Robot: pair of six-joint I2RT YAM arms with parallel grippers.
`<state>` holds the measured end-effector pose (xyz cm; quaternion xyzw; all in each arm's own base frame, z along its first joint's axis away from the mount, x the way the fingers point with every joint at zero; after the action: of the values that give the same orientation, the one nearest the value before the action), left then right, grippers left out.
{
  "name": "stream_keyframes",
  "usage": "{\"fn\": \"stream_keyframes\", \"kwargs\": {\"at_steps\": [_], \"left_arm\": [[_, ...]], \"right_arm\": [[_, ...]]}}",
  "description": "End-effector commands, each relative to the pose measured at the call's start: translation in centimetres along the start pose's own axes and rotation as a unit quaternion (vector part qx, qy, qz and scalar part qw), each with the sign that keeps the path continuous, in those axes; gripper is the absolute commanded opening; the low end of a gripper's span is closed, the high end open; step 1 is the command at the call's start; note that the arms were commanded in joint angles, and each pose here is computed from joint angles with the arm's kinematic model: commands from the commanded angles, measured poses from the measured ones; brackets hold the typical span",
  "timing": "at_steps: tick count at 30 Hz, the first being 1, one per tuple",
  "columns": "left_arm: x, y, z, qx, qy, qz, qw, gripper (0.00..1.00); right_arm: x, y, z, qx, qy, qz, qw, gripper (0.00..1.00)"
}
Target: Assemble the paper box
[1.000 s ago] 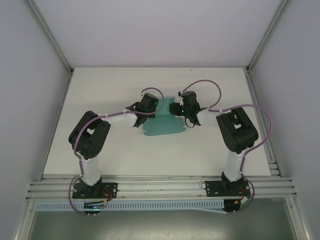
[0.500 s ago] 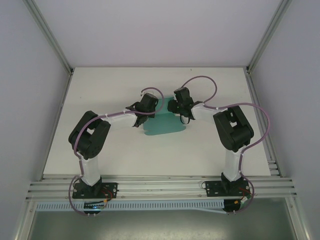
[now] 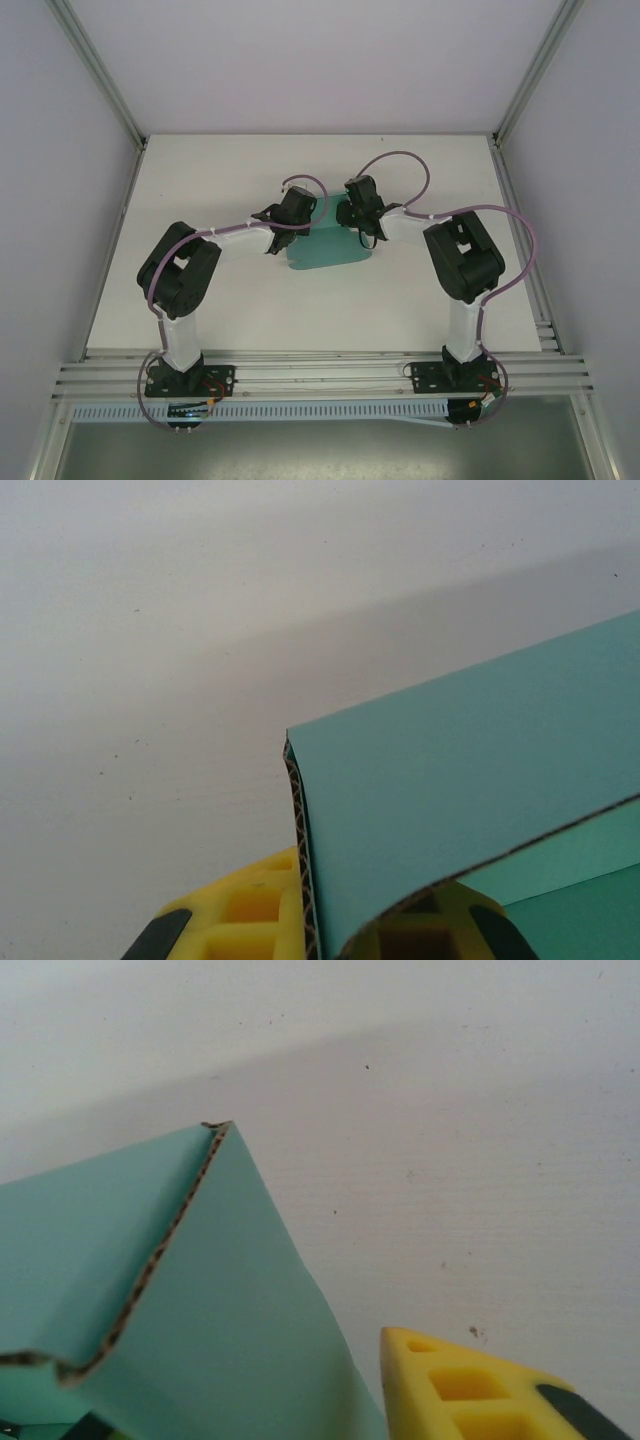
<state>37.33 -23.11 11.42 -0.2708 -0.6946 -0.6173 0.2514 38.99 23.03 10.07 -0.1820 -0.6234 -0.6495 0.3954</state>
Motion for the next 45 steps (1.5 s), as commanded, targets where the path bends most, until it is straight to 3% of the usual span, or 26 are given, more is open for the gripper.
{"fn": "stream_keyframes", "kwargs": {"at_steps": [1, 5, 14, 18, 22, 25, 33, 37, 40, 43, 45], "left_arm": [[0.4, -2.6, 1.8, -0.063, 0.042, 0.056, 0.996, 0.0], [0.5, -2.6, 1.9, -0.065, 0.046, 0.054, 0.995, 0.0], [0.4, -2.4, 2.0, -0.066, 0.056, 0.051, 0.995, 0.0], [0.4, -2.5, 2.1, -0.066, 0.059, 0.051, 0.995, 0.0], [0.3, -2.5, 2.1, -0.066, 0.061, 0.052, 0.995, 0.0], [0.3, -2.4, 2.1, -0.066, 0.064, 0.05, 0.994, 0.0], [0.3, -2.2, 2.0, -0.065, 0.065, 0.048, 0.995, 0.0], [0.3, -2.4, 2.0, -0.065, 0.061, 0.051, 0.995, 0.0], [0.3, -2.4, 1.9, -0.063, 0.059, 0.053, 0.995, 0.0], [0.1, -2.6, 1.8, -0.06, 0.055, 0.056, 0.995, 0.0], [-0.1, -2.8, 1.8, -0.059, 0.054, 0.061, 0.995, 0.0]], "right_arm": [[-1.8, -3.7, -3.1, 0.014, -0.089, 0.074, 0.993, 0.22], [-1.9, -4.4, -4.0, 0.011, -0.132, 0.087, 0.987, 0.07], [-0.5, -4.7, -5.9, 0.049, -0.234, 0.099, 0.966, 0.0], [0.4, -4.4, -6.8, 0.124, -0.309, 0.114, 0.936, 0.0], [0.4, -5.0, -6.0, 0.209, -0.312, 0.109, 0.92, 0.0], [0.0, -5.1, -5.5, 0.221, -0.286, 0.106, 0.926, 0.0], [-0.8, -5.4, -4.1, 0.265, -0.318, 0.065, 0.908, 0.03], [-0.5, -5.2, -4.9, 0.208, -0.31, 0.052, 0.926, 0.03], [0.1, -4.9, -5.8, 0.085, -0.304, 0.045, 0.948, 0.02], [1.0, -4.4, -6.4, -0.049, -0.351, 0.014, 0.935, 0.13], [1.0, -3.9, -6.0, -0.079, -0.344, 0.0, 0.936, 0.13]]}}
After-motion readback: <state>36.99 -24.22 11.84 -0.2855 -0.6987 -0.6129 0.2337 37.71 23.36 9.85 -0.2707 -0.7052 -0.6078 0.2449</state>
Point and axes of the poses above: each hand's point on the last joint's axis, 136 mm out from that joint toward the fingers, its own x axis back along the fingers, its own z axis along the line the jaws close on, y = z × x, the point moved 7 cm from there along x, back along the fingers, and after that the axes turned 11 degrees about x, right-handed, at the moved point
